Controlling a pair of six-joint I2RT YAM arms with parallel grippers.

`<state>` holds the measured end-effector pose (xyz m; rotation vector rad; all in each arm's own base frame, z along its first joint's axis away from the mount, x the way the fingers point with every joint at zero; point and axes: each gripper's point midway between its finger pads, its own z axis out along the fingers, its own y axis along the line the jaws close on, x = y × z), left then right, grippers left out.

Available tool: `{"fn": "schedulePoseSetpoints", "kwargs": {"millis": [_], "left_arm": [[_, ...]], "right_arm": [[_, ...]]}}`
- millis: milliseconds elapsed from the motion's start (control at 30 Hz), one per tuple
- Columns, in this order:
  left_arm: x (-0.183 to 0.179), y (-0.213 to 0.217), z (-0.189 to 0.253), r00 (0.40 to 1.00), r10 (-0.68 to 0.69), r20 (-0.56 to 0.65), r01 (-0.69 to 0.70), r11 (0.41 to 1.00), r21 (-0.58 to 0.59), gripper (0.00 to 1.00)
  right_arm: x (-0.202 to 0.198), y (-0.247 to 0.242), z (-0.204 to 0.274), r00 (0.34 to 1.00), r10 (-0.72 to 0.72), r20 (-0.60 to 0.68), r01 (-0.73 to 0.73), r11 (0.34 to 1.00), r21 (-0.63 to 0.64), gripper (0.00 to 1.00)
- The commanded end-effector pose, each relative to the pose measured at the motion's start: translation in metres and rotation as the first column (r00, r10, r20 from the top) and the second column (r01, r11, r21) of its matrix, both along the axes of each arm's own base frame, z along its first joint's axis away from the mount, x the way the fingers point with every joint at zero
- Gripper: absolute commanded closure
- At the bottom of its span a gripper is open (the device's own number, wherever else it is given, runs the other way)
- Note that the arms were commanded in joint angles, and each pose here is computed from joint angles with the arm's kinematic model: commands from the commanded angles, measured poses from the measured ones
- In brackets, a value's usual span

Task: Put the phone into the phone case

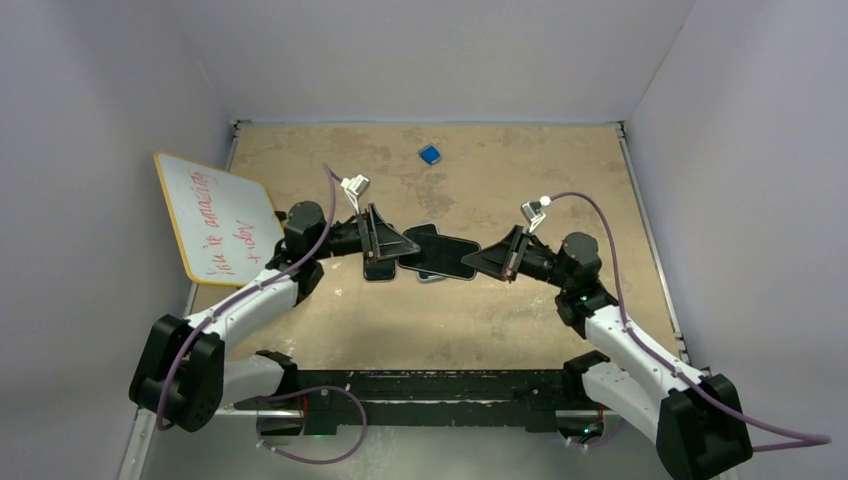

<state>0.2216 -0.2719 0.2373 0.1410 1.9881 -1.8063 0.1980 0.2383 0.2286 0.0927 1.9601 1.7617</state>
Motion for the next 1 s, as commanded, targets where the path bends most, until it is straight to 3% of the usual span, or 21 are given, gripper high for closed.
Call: {"fn": "schedulePoseSetpoints", "kwargs": {"millis": [0,33,100,167,267,500,633,800,967], "left_arm": [[-0.007,-0.001,0.006,0.996,-0.056,0.062,0.058,0.998,-0.025,0.54],[-0.008,-0.002,0.008,0.996,-0.057,0.067,0.060,0.997,-0.040,0.61],[-0.009,-0.002,0.008,0.997,-0.058,0.050,0.061,0.996,-0.059,0.85],[-0.009,-0.001,0.010,0.999,-0.044,0.029,0.046,0.995,-0.091,0.99],[-0.009,0.003,0.018,1.000,0.000,-0.020,-0.004,0.985,-0.170,1.00],[-0.004,0.006,0.023,0.997,0.057,-0.050,-0.067,0.975,-0.212,1.00],[-0.001,0.008,0.025,0.996,0.084,-0.042,-0.091,0.974,-0.209,1.00],[0.002,0.010,0.020,0.992,0.122,-0.044,-0.128,0.975,-0.183,1.00],[0.005,0.010,0.016,0.991,0.131,-0.036,-0.135,0.979,-0.152,1.00]], "right_arm": [[-0.001,0.005,0.034,0.989,0.044,0.143,-0.050,0.998,0.042,1.00],[0.000,0.005,0.034,0.989,0.048,0.143,-0.054,0.998,0.039,0.98],[0.000,0.006,0.033,0.989,0.054,0.140,-0.059,0.998,0.032,0.74],[-0.002,0.006,0.030,0.988,0.064,0.143,-0.068,0.998,0.019,0.56],[-0.003,0.005,0.012,0.985,0.080,0.153,-0.075,0.996,-0.040,0.44],[-0.008,0.005,-0.005,0.989,0.101,0.106,-0.097,0.995,-0.038,0.47],[-0.009,0.005,-0.009,0.990,0.106,0.092,-0.101,0.993,-0.062,0.39],[-0.008,0.004,-0.008,0.994,0.081,0.075,-0.078,0.996,-0.042,0.57],[-0.002,0.003,0.005,0.995,0.030,0.098,-0.031,0.999,0.009,1.00]]}}
